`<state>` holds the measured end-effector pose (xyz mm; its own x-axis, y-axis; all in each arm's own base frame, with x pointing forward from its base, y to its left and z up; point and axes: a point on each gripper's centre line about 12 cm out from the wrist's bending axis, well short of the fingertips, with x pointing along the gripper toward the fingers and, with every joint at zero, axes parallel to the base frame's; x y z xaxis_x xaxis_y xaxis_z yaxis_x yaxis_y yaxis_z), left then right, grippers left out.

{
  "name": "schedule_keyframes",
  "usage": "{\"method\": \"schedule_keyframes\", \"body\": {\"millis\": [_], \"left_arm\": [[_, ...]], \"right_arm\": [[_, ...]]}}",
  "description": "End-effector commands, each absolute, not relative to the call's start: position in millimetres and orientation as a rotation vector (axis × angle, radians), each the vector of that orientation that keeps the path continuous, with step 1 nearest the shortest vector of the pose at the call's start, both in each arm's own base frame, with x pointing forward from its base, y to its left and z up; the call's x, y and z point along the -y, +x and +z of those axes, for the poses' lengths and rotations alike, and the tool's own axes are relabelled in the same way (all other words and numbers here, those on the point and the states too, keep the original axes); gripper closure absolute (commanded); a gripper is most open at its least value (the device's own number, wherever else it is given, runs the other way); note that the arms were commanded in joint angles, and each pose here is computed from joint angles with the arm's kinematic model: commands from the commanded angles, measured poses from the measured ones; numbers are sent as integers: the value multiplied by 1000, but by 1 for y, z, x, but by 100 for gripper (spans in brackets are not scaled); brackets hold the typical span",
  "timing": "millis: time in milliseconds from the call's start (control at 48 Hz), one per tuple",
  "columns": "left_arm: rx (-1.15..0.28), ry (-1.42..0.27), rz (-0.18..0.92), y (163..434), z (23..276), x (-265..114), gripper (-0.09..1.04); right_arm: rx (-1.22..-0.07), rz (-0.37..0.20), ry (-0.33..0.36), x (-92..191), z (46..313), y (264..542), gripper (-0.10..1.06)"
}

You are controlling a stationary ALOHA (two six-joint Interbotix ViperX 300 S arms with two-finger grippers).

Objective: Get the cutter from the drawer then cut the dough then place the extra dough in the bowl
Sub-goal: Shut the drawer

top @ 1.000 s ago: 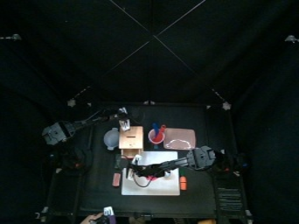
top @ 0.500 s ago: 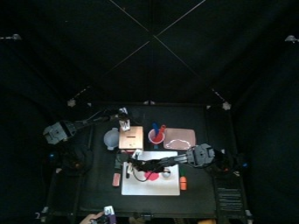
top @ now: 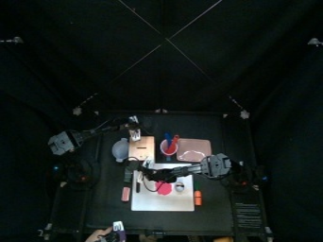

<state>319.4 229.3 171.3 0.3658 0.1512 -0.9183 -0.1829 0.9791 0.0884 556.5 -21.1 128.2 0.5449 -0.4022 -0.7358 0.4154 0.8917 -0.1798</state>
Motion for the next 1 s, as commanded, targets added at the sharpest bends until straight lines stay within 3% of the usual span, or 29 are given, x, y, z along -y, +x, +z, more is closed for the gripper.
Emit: {"method": "schedule_keyframes", "body": {"millis": [21,292,1000], "left_arm": [[-1141,-2,230,326,185,-236,46],[-1146,12,232,329,186,-241,46],[-1113,32,190,338,189,-239,46]], "right_arm": [[-822,-511,41,39,149,560,63],[-820,-530,35,51,148,559,63],[-809,-530,40,50,151,562,63]]}}
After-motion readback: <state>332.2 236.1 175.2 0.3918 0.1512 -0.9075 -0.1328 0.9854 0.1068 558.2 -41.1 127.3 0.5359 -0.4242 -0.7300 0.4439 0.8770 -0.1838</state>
